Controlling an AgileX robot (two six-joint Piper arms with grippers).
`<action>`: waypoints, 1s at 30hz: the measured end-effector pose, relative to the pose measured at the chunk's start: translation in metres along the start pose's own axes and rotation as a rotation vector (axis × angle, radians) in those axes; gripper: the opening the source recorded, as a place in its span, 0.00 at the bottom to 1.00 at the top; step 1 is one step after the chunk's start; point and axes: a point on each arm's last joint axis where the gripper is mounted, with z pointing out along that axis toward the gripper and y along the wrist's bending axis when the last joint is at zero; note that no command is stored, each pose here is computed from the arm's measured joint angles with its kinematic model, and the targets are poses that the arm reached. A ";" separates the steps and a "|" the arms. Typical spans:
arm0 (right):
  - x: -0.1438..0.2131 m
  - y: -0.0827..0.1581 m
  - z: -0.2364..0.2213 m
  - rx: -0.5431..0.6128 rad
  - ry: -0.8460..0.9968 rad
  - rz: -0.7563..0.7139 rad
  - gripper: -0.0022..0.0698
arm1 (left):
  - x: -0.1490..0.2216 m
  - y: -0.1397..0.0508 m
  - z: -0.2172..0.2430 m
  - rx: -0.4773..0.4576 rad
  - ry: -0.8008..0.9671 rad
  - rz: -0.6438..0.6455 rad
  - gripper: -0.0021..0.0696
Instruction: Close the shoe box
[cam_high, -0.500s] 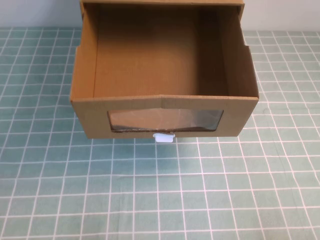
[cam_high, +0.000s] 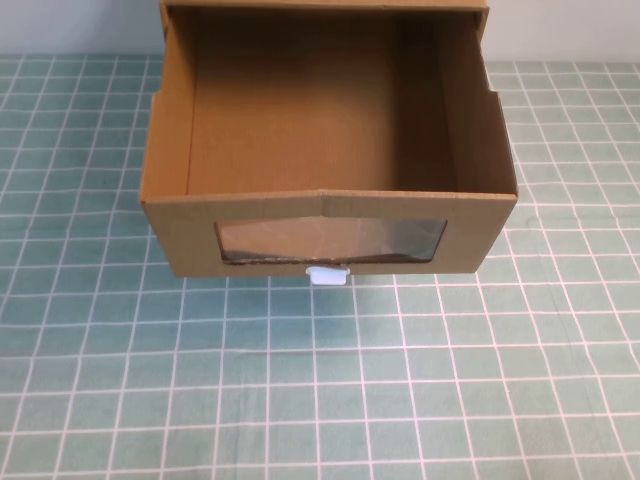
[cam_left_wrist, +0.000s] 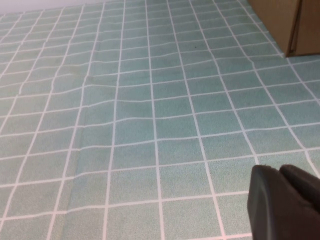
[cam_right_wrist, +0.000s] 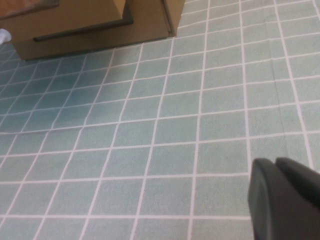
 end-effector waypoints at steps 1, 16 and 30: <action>0.000 0.000 0.000 0.000 0.000 0.000 0.01 | 0.000 0.000 0.000 -0.001 0.000 0.003 0.02; 0.000 0.000 0.000 0.000 0.000 0.000 0.01 | 0.000 0.000 0.000 -0.002 0.000 0.008 0.02; 0.000 0.000 0.000 -0.001 0.001 0.002 0.01 | -0.026 0.000 -0.004 0.079 -0.283 -0.542 0.02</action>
